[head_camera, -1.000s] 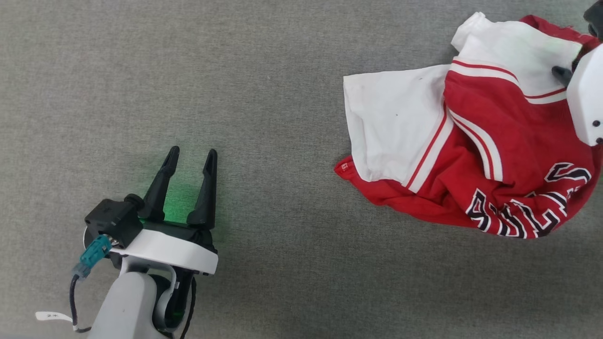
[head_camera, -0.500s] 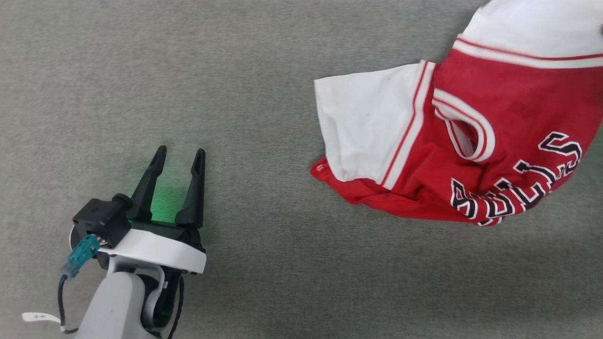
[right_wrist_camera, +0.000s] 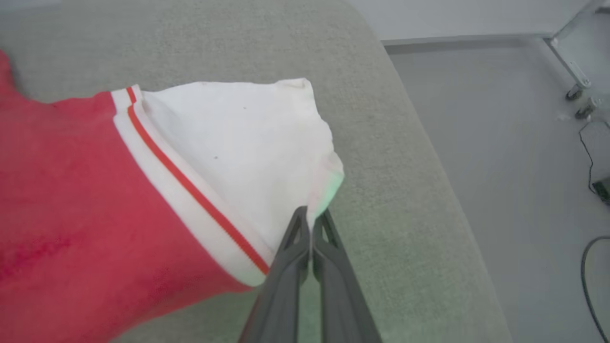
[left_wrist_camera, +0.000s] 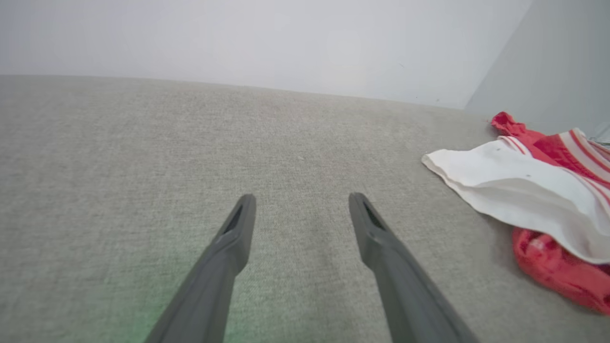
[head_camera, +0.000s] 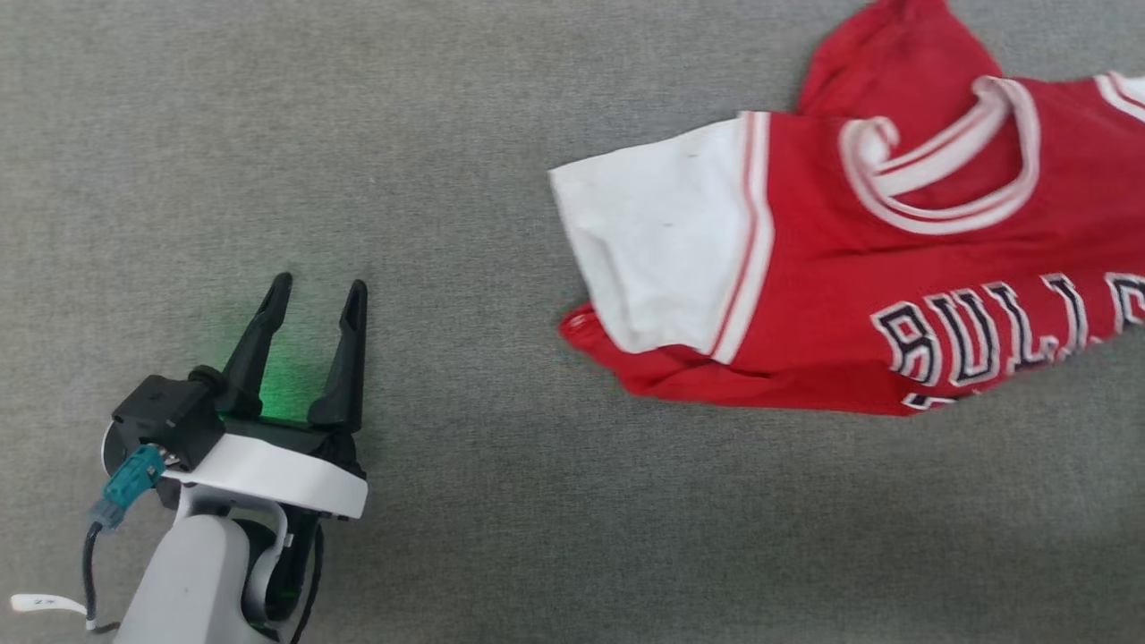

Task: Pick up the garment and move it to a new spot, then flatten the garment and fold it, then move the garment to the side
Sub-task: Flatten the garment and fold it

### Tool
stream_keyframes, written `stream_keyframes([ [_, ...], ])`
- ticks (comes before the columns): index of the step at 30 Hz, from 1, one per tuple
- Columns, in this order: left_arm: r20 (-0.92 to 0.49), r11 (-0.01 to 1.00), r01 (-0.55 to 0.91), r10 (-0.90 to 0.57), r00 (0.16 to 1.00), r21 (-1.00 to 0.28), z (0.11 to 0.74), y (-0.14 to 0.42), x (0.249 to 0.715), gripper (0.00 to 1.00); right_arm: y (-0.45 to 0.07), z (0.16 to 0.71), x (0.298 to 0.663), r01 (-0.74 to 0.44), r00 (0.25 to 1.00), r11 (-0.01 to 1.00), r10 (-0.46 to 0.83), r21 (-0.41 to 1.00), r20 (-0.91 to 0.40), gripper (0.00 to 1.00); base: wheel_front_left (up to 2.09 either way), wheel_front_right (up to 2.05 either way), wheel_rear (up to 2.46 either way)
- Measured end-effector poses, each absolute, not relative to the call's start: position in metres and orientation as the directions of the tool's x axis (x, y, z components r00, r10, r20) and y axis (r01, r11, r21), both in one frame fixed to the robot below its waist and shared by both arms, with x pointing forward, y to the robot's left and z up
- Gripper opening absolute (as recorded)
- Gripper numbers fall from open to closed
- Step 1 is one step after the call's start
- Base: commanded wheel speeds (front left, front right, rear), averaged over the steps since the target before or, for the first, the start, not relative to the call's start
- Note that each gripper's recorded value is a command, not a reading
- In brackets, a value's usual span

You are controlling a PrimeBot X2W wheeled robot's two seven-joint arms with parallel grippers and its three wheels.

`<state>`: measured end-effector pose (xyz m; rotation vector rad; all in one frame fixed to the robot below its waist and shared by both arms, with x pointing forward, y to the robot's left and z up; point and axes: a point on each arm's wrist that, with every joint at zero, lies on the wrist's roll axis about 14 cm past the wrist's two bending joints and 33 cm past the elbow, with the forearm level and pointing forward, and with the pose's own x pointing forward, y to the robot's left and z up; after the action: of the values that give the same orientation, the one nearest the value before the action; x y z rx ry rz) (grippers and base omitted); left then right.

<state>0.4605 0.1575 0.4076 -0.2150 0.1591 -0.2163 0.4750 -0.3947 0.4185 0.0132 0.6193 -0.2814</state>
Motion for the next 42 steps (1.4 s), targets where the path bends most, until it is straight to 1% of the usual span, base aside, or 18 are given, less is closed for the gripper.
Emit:
stream_keyframes([
  [3, -0.134, 0.952, 0.205, -0.239, 0.962, -0.226, 0.406, 0.155, 0.462, 1.00, -0.412, 0.412, 0.455, 0.345, 0.756, 0.936, -0.324, -0.074, -0.568, 0.00, 0.00, 0.00, 0.00],
  [5, -0.132, 0.952, 0.211, -0.244, 0.961, -0.223, 0.407, 0.155, 0.464, 1.00, -0.416, 0.405, 0.444, 0.377, 0.738, 0.923, -0.351, -0.079, -0.576, 0.00, 0.00, 0.00, 0.00],
  [7, -0.130, 0.951, 0.214, -0.246, 0.961, -0.222, 0.408, 0.155, 0.464, 1.00, -0.411, 0.398, 0.439, 0.385, 0.731, 0.920, -0.352, -0.072, -0.585, 0.00, 0.00, 0.00, 0.00],
  [10, -0.116, 0.947, 0.226, -0.257, 0.959, -0.230, 0.413, 0.154, 0.466, 1.00, -0.403, 0.394, 0.438, 0.391, 0.740, 0.919, -0.347, -0.051, -0.575, 0.00, 0.00, 0.00, 0.00],
  [11, -0.109, 0.944, 0.238, -0.268, 0.957, -0.227, 0.416, 0.152, 0.467, 1.00, -0.402, 0.395, 0.437, 0.395, 0.745, 0.918, -0.348, -0.044, -0.568, 0.38, 0.00, 0.00, 0.00],
  [12, -0.099, 0.942, 0.255, -0.281, 0.955, -0.219, 0.420, 0.150, 0.468, 1.00, -0.402, 0.397, 0.437, 0.398, 0.754, 0.917, -0.353, -0.042, -0.554, 0.88, 0.00, 0.00, 0.00],
  [13, -0.085, 0.938, 0.279, -0.301, 0.950, -0.205, 0.426, 0.148, 0.471, 1.00, -0.403, 0.402, 0.437, 0.402, 0.766, 0.915, -0.361, -0.040, -0.532, 1.00, 0.00, 0.00, 0.00],
  [16, -0.045, 0.918, 0.369, -0.379, 0.924, -0.146, 0.445, 0.138, 0.480, 1.00, -0.410, 0.420, 0.436, 0.427, 0.801, 0.904, -0.398, -0.040, -0.446, 1.00, 0.00, 0.00, 0.00],
  [20, -0.023, 0.849, 0.524, -0.526, 0.850, -0.058, 0.465, 0.111, 0.493, 1.00, -0.418, 0.449, 0.430, 0.459, 0.839, 0.887, -0.450, -0.044, -0.306, 1.00, 0.00, 0.00, 0.00],
  [24, -0.122, 0.749, 0.663, -0.659, 0.742, -0.016, 0.469, 0.076, 0.507, 1.00, -0.406, 0.466, 0.424, 0.447, 0.870, 0.894, -0.442, -0.031, -0.220, 1.00, 0.00, 0.00, 0.00],
  [26, -0.227, 0.696, 0.717, -0.705, 0.671, -0.043, 0.460, 0.057, 0.510, 1.00, -0.398, 0.469, 0.421, 0.439, 0.879, 0.898, -0.434, -0.020, -0.197, 1.00, 0.00, 0.00, 0.00],
  [28, -0.355, 0.647, 0.754, -0.735, 0.578, -0.110, 0.444, 0.038, 0.506, 1.00, -0.392, 0.470, 0.417, 0.433, 0.884, 0.901, -0.427, -0.012, -0.190, 1.00, 0.00, 0.00, 0.00],
  [30, -0.455, 0.621, 0.772, -0.731, 0.508, -0.136, 0.434, 0.030, 0.511, 1.00, -0.386, 0.468, 0.414, 0.427, 0.886, 0.904, -0.421, -0.008, -0.194, 1.00, 0.00, 0.00, 0.00],
  [32, -0.531, 0.616, 0.770, -0.714, 0.455, -0.168, 0.427, 0.027, 0.521, 1.00, -0.381, 0.465, 0.411, 0.422, 0.887, 0.906, -0.415, -0.006, -0.201, 1.00, 0.00, 0.00, 0.00],
  [34, -0.574, 0.613, 0.767, -0.703, 0.420, -0.189, 0.421, 0.023, 0.532, 1.00, -0.379, 0.461, 0.406, 0.424, 0.883, 0.905, -0.417, -0.013, -0.214, 1.00, 0.00, 0.00, 0.00],
  [36, -0.607, 0.613, 0.749, -0.703, 0.372, -0.251, 0.412, 0.016, 0.536, 1.00, -0.380, 0.458, 0.402, 0.431, 0.878, 0.902, -0.424, -0.021, -0.220, 1.00, 0.00, 0.00, 0.00],
  [37, -0.607, 0.613, 0.749, -0.703, 0.372, -0.251, 0.412, 0.016, 0.536, 1.00, -0.380, 0.458, 0.402, 0.431, 0.878, 0.902, -0.424, -0.021, -0.220, 1.00, 0.00, 0.00, 0.00],
  [42, -0.688, 0.614, 0.727, -0.672, 0.275, -0.309, 0.382, 0.011, 0.540, 1.00, -0.381, 0.449, 0.395, 0.443, 0.866, 0.896, -0.437, -0.036, -0.242, 1.00, 0.00, 0.00, 0.00],
])
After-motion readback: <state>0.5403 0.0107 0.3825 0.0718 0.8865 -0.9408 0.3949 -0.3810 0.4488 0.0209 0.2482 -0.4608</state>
